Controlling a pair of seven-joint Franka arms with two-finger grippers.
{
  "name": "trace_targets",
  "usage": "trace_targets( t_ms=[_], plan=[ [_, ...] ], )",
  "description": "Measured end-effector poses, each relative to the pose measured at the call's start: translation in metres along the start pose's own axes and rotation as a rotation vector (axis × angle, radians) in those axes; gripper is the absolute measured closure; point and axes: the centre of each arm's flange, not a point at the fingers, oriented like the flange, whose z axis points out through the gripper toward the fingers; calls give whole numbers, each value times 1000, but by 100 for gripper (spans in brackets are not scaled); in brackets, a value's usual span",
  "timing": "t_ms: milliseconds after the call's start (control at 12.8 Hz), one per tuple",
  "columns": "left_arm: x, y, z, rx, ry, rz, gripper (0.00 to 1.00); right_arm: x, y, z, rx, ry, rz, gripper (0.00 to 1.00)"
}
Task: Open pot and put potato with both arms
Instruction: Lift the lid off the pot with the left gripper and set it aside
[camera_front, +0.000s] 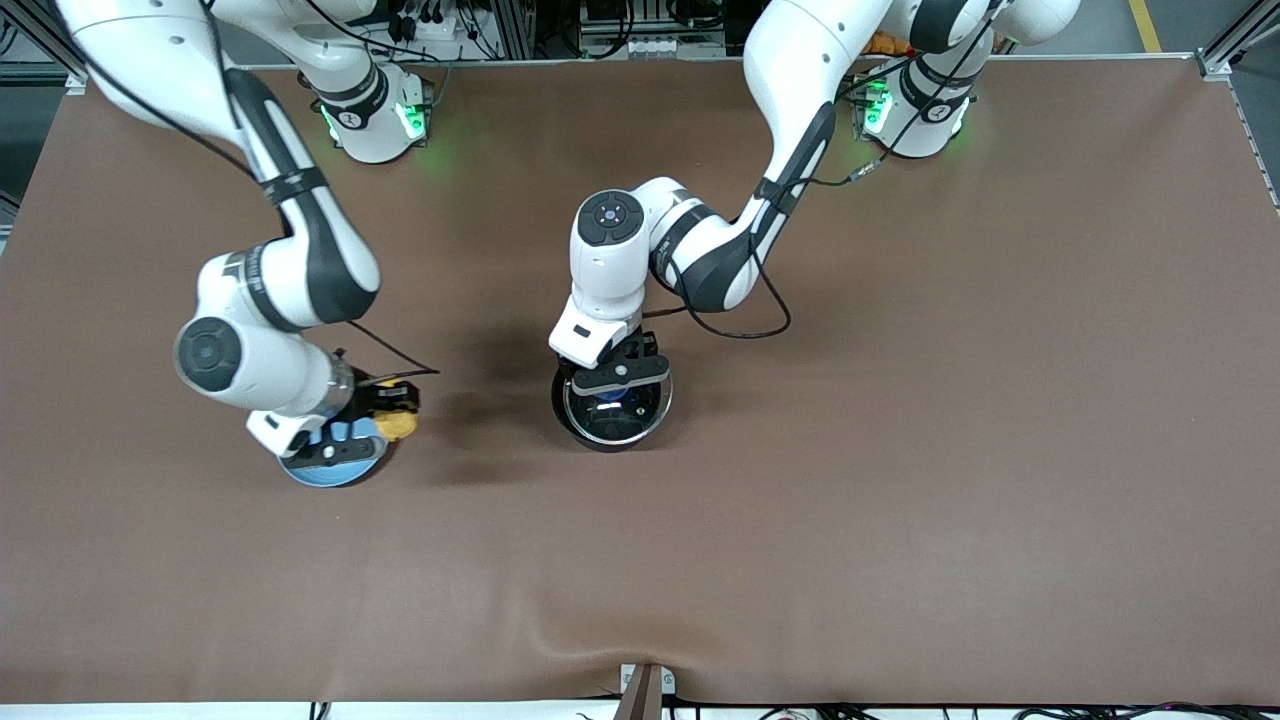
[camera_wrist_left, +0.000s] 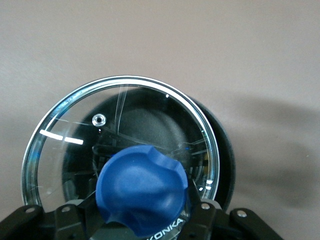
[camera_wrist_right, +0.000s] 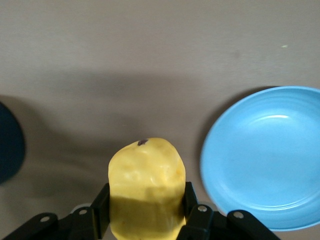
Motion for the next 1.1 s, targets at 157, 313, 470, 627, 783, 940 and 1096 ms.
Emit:
trace_targets(
  t_ms=[157,313,470,627,783,940,1096],
  plan=[
    [21,-1,-47,-27,25,-27,40,-3,-29,-4,-2,9,21,41],
    [54,-17,-106,-47,44,-74,40,-7,-59,-6,-2,18,47,41],
    [89,-53,-140,-36,43,-130,40,-13,-98,-7,0,32,73,41],
    [110,-94,-144,-4,25,-145,40,-23,-145,-9,9,56,95,41],
    [117,-134,-146,17,-18,-115,40,-36,-194,-9,34,104,115,41],
    [120,-182,-153,37,-50,-71,40,-47,-234,2,67,150,123,41],
    [121,-242,-156,46,-74,-22,40,-53,-262,29,90,174,119,41]
  ],
)
